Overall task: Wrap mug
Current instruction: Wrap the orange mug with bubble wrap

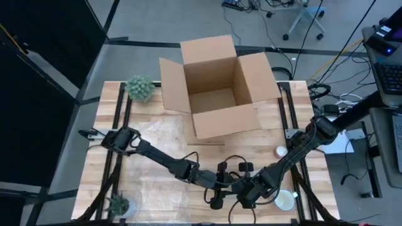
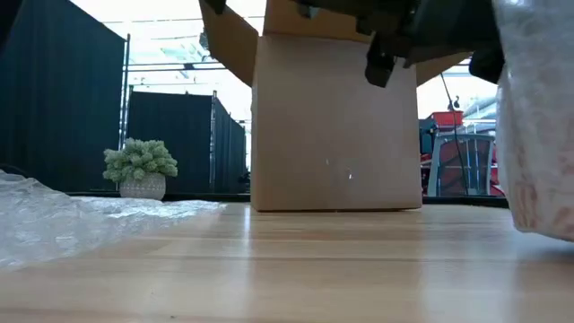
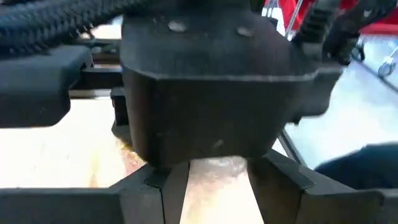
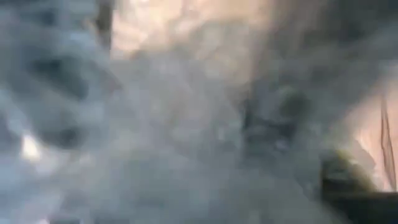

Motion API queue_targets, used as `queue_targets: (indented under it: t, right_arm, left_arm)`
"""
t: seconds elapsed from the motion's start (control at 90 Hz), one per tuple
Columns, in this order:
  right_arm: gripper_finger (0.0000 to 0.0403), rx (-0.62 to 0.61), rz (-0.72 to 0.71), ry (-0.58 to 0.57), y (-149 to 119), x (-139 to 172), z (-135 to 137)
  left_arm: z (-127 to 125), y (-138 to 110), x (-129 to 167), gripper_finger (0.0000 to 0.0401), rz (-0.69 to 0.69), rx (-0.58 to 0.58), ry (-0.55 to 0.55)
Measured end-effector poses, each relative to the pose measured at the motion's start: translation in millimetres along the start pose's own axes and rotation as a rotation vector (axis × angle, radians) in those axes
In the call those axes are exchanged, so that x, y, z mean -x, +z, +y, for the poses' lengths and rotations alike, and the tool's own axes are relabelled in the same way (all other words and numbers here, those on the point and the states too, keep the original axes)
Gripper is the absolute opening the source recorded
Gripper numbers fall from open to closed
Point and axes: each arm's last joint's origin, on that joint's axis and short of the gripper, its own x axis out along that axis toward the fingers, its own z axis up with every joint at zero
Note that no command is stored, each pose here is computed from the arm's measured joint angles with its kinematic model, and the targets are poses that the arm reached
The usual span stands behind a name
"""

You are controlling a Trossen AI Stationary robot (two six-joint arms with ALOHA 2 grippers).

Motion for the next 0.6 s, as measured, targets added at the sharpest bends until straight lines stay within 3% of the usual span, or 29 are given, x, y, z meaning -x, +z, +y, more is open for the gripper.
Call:
queue_targets:
  t: [0.278,0.6]
  right_arm:
    - [0.0012,0.011,0.003,0.009,0.1,-0.1,0.2]
    - [0.0012,0.019,0.012,0.012,-0.7,-0.3,0.1]
  left_arm:
    - [-3.0,9.6,12.4,0.0146,0.029,-0.004,0.021]
    - [-5.0,13.0,10.6,0.0146,-0.035,-0.001,0.016]
